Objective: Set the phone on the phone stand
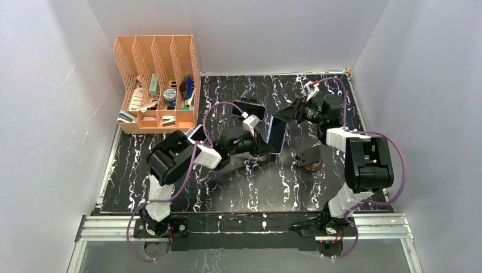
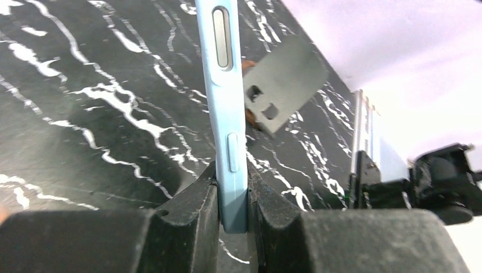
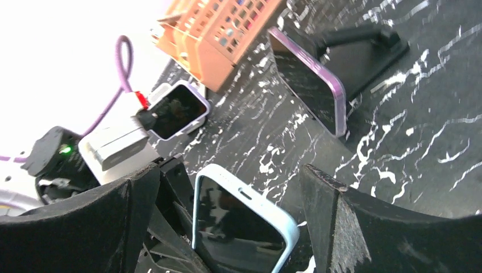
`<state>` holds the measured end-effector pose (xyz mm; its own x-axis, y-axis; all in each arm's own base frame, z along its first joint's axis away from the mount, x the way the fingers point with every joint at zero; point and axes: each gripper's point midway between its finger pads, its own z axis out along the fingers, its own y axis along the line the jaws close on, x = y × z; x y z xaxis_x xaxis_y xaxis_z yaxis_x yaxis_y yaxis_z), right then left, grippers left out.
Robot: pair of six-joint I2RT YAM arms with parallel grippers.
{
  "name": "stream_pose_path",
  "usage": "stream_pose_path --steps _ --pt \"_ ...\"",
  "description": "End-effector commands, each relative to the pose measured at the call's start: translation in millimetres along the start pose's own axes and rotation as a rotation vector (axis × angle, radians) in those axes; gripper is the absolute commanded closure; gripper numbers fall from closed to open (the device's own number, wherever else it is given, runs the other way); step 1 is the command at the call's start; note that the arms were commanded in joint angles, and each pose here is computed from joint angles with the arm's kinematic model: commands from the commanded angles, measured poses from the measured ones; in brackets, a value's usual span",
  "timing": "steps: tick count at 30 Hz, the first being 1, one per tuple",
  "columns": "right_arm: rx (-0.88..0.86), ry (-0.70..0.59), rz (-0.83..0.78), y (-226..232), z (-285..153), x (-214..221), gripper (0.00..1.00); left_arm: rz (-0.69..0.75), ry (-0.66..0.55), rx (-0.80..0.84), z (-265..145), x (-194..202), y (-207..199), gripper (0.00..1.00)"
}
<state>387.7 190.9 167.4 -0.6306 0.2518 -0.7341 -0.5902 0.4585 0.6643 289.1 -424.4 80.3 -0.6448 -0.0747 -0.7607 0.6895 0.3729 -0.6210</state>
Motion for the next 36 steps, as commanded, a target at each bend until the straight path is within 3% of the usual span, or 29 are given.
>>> stream_pose_path --steps 1,9,13,19,21,28,36 --pt "-0.262 -0.063 -0.153 45.5 -25.7 -25.5 0.01 0.101 -0.145 0.25 -14.4 -57.8 -75.0 1.0" --pt "-0.376 -0.064 -0.138 65.8 -38.2 -19.2 0.1 0.053 -0.323 0.355 -41.2 -101.9 -96.7 1.0" --pt "-0.423 -0.07 -0.12 75.7 -43.6 -14.6 0.18 0.034 -0.345 0.377 -44.1 -106.4 -97.7 1.0" --pt "-0.44 -0.069 -0.107 81.7 -46.8 -13.9 0.47 0.022 -0.349 0.392 -42.4 -106.8 -98.1 1.0" --pt "-0.442 -0.069 -0.11 83.2 -47.2 -14.6 0.53 0.015 -0.348 0.397 -41.7 -106.4 -98.1 1.0" --pt "-0.453 -0.074 -0.134 87.3 -46.8 -23.0 0.46 -0.01 -0.338 0.41 -42.5 -98.5 -96.0 1.0" --pt "-0.466 -0.081 -0.175 93.9 -45.6 -40.6 0.22 -0.027 -0.323 0.421 -42.7 -91.9 -94.6 1.0"
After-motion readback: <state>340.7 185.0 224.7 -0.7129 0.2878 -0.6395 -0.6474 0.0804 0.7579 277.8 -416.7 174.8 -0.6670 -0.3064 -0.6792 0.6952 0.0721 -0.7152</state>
